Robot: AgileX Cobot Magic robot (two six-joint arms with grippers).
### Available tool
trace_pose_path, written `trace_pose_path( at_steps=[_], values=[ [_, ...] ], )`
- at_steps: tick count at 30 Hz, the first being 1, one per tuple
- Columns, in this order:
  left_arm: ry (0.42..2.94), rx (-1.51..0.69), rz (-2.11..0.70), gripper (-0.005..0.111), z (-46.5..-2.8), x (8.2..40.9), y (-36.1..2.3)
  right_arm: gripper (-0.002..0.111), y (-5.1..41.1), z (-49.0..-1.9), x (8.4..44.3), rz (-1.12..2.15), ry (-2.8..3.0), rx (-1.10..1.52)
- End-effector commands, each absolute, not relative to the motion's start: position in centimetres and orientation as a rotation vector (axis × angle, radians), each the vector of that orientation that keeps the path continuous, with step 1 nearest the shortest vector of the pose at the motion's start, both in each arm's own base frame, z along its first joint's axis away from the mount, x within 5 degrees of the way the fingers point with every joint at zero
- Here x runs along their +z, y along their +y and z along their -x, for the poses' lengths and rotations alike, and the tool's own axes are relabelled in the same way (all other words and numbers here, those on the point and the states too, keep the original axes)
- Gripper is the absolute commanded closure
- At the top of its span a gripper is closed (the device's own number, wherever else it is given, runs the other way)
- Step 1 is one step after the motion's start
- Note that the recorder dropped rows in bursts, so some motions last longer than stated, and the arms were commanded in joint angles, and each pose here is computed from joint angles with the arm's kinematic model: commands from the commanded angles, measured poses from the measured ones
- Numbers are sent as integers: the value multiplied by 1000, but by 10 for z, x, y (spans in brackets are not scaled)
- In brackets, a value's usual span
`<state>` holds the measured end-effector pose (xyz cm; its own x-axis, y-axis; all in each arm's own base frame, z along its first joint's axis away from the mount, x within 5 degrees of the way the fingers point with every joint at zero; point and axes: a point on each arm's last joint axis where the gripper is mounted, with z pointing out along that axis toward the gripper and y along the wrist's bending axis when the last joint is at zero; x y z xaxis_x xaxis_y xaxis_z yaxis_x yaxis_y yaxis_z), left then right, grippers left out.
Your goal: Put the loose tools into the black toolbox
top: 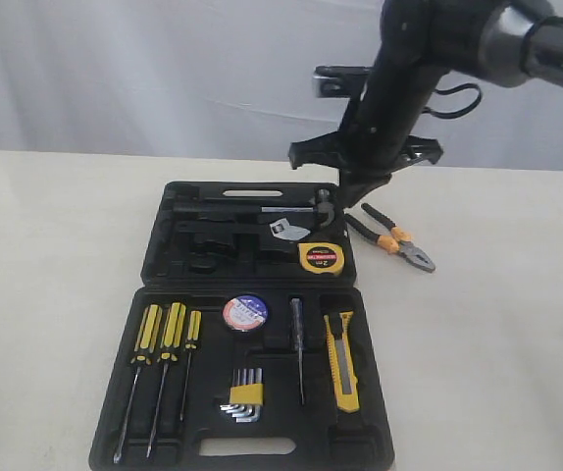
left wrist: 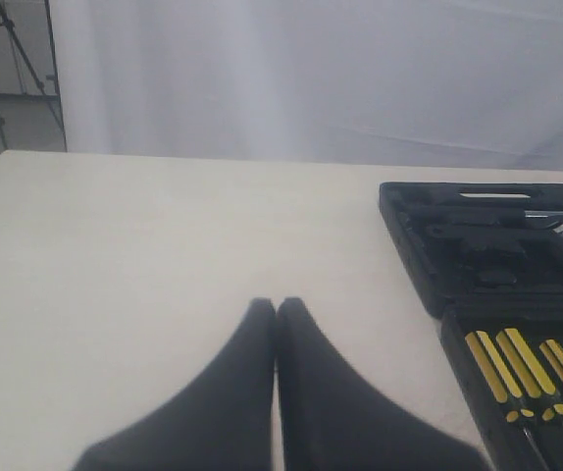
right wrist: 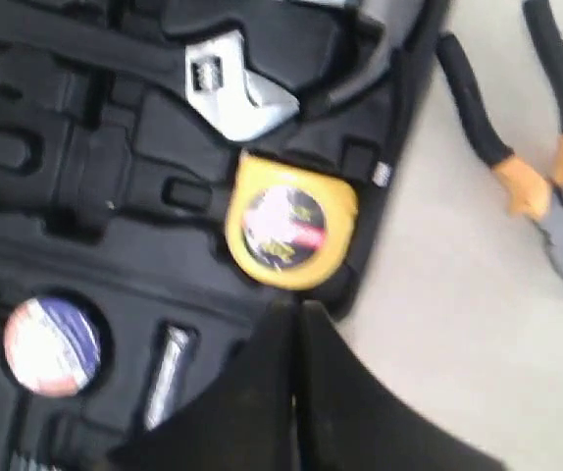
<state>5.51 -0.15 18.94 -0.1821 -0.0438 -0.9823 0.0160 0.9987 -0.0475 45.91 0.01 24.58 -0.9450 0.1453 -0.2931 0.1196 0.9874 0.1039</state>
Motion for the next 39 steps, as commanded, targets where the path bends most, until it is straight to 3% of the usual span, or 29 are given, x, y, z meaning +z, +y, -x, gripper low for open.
trace_pose_path(
  at_steps=[1,10,14,26,39],
  values=[
    [1753,-58,22,107,-55,189,-2,109,-26,-439,277,-156,2844,102],
    [1753,-58,22,107,-55,189,-2,109,-34,-390,338,-159,2738,-16],
    [1753,-58,22,107,-55,189,-2,109,-40,-385,339,-144,2739,-113],
    [1753,-57,20,107,-55,189,-2,109,-35,-371,364,-195,2669,-45],
    [1753,-57,20,107,-55,189,-2,109,-35,-371,364,-195,2669,-45]
  ],
)
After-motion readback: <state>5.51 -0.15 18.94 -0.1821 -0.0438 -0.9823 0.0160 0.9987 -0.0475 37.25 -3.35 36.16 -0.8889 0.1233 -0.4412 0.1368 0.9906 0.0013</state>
